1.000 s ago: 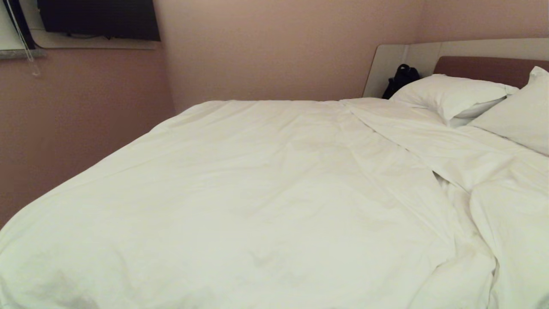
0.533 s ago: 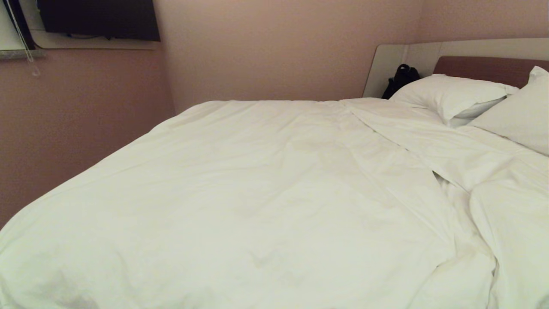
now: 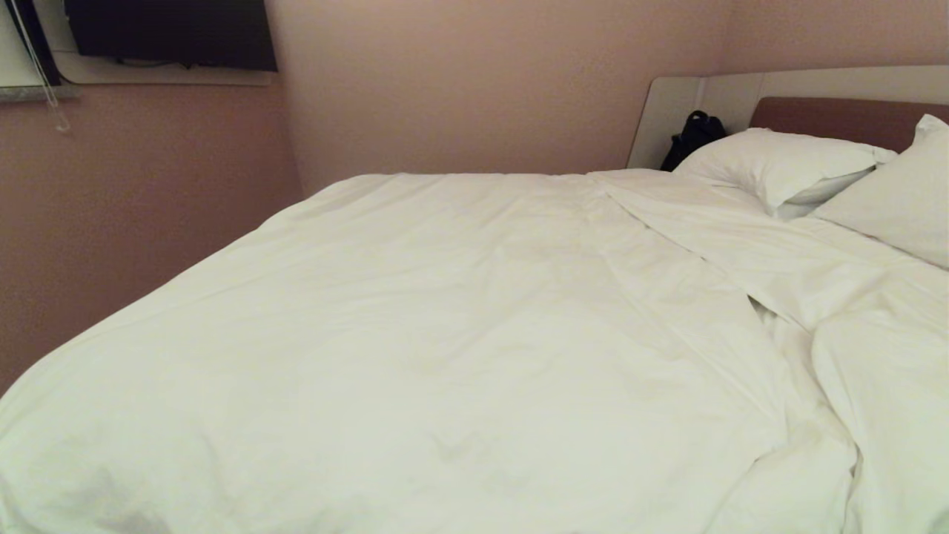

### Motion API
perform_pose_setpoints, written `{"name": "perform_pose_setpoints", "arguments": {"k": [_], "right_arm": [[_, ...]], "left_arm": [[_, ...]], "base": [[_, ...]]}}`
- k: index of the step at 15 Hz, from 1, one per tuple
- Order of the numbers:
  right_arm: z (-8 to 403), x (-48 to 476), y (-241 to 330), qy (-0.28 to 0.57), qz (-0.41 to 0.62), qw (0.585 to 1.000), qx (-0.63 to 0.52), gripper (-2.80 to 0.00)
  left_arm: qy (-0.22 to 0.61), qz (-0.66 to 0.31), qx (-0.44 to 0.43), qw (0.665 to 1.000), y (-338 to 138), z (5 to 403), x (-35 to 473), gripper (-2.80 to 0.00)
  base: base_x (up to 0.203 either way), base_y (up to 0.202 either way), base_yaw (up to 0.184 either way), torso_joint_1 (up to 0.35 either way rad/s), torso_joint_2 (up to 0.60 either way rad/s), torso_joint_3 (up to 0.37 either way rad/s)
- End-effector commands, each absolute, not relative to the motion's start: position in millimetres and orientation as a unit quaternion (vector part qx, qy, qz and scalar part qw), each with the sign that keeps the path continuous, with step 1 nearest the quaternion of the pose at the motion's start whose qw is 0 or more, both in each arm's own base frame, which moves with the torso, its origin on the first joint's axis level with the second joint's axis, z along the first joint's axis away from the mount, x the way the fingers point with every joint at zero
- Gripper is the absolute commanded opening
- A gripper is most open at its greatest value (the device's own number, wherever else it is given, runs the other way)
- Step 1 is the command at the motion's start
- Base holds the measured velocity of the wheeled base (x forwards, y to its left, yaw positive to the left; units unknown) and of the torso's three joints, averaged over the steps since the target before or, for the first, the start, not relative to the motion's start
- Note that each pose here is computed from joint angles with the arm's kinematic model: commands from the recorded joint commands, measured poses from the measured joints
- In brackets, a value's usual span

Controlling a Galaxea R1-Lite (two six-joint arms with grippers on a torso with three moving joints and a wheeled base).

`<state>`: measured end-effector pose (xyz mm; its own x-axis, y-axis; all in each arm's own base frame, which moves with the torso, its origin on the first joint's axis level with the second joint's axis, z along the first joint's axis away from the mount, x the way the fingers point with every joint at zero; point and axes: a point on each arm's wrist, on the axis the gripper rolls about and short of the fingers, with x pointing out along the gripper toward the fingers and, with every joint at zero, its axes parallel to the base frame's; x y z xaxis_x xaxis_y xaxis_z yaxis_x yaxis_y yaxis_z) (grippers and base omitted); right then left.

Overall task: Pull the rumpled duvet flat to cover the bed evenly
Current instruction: Flatten the corners of the folded blanket

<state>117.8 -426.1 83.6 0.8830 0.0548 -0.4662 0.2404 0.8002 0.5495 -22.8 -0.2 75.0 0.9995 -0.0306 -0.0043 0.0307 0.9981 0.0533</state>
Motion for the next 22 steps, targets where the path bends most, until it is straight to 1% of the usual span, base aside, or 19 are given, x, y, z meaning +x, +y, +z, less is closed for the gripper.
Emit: {"name": "perform_pose_setpoints", "arguments": {"k": [1, 4, 7, 10, 16, 22], "right_arm": [[59.1, 118.6, -427.2, 0.251, -0.037, 0.896, 0.366, 0.00], [47.6, 134.3, -423.3, 0.259, -0.009, 0.897, 0.358, 0.00], [49.3, 149.0, -416.4, 0.237, 0.027, 0.899, 0.367, 0.00], [51.1, 156.2, -411.3, 0.239, 0.039, 0.896, 0.373, 0.00], [73.0, 146.0, -404.4, 0.216, 0.047, 0.894, 0.389, 0.00], [86.1, 120.4, -407.3, 0.202, 0.022, 0.897, 0.392, 0.00]], "left_arm": [[0.002, -0.015, 0.027, 1.000, -0.2, 75.0, -22.8, -2.80], [0.002, -0.015, 0.027, 1.000, -0.2, 75.0, -22.8, -2.80], [0.002, -0.015, 0.027, 1.000, -0.2, 75.0, -22.8, -2.80], [0.002, -0.015, 0.027, 1.000, -0.2, 75.0, -22.8, -2.80], [0.002, -0.015, 0.027, 1.000, -0.2, 75.0, -22.8, -2.80], [0.002, -0.015, 0.027, 1.000, -0.2, 75.0, -22.8, -2.80]], "base": [[0.000, 0.000, 0.000, 0.000, 0.00, 0.000], [0.000, 0.000, 0.000, 0.000, 0.00, 0.000], [0.000, 0.000, 0.000, 0.000, 0.00, 0.000], [0.000, 0.000, 0.000, 0.000, 0.00, 0.000], [0.000, 0.000, 0.000, 0.000, 0.00, 0.000], [0.000, 0.000, 0.000, 0.000, 0.00, 0.000]]}}
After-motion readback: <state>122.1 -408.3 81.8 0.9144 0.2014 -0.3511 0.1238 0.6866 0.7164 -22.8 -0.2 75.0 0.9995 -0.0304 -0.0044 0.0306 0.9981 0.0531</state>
